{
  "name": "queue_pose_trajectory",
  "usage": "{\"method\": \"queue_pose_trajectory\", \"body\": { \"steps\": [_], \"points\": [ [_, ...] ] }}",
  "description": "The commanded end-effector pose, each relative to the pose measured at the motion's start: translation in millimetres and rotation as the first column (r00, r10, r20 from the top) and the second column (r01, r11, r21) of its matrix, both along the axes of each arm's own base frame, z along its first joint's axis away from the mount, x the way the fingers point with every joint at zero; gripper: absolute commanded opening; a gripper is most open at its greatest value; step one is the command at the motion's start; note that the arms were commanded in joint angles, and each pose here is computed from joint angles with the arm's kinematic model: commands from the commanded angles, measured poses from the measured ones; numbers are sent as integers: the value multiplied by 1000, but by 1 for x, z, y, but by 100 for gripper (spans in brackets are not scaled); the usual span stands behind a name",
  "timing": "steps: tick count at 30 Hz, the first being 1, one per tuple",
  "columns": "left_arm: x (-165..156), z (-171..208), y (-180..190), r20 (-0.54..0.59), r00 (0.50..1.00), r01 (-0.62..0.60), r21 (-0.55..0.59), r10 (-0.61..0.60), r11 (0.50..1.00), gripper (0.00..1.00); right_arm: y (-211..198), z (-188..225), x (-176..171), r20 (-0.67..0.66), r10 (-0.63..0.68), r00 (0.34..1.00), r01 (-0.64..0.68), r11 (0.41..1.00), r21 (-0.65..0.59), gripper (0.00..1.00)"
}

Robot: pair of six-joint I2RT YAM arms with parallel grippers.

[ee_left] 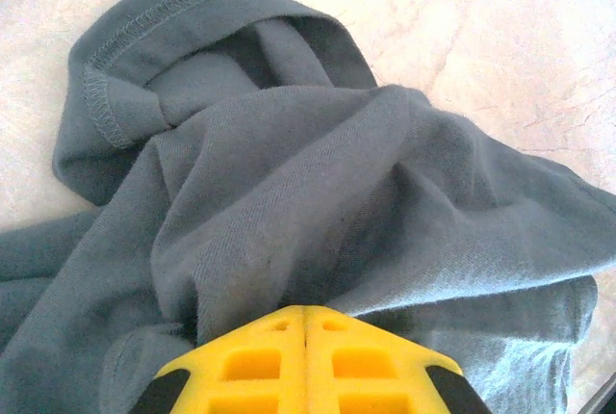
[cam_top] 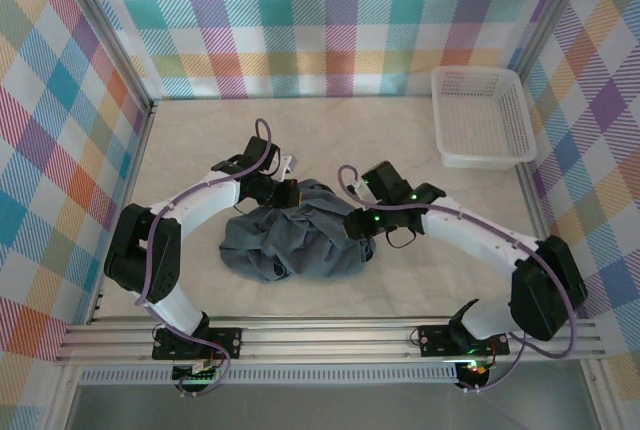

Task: Fold the inside-out t-shirt

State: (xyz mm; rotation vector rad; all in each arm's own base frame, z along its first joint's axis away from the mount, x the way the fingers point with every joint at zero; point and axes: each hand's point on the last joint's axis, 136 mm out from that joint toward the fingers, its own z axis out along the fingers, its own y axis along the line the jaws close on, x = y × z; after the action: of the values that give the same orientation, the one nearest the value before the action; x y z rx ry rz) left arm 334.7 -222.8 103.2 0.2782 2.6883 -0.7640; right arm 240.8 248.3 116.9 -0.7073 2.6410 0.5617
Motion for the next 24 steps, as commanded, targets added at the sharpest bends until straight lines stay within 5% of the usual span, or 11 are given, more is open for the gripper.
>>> {"method": "queue_pose_trajectory", "body": {
  "steps": [1,14,24],
  "points": [
    [-1,5,1,7,1000,2,-19,-2,1000,3,-2,-5,4,25,79,997,-75,991,-108,47],
    [-2,2,1,2,1000,0,-15,0,1000,3,28,-24,-2,-46,163,985,-167,981,-102,44],
    [-2,0,1,-3,1000,-2,-17,2,1000,3,30,-31,-14,-88,171,981,-180,978,-102,21]
  ]
}}
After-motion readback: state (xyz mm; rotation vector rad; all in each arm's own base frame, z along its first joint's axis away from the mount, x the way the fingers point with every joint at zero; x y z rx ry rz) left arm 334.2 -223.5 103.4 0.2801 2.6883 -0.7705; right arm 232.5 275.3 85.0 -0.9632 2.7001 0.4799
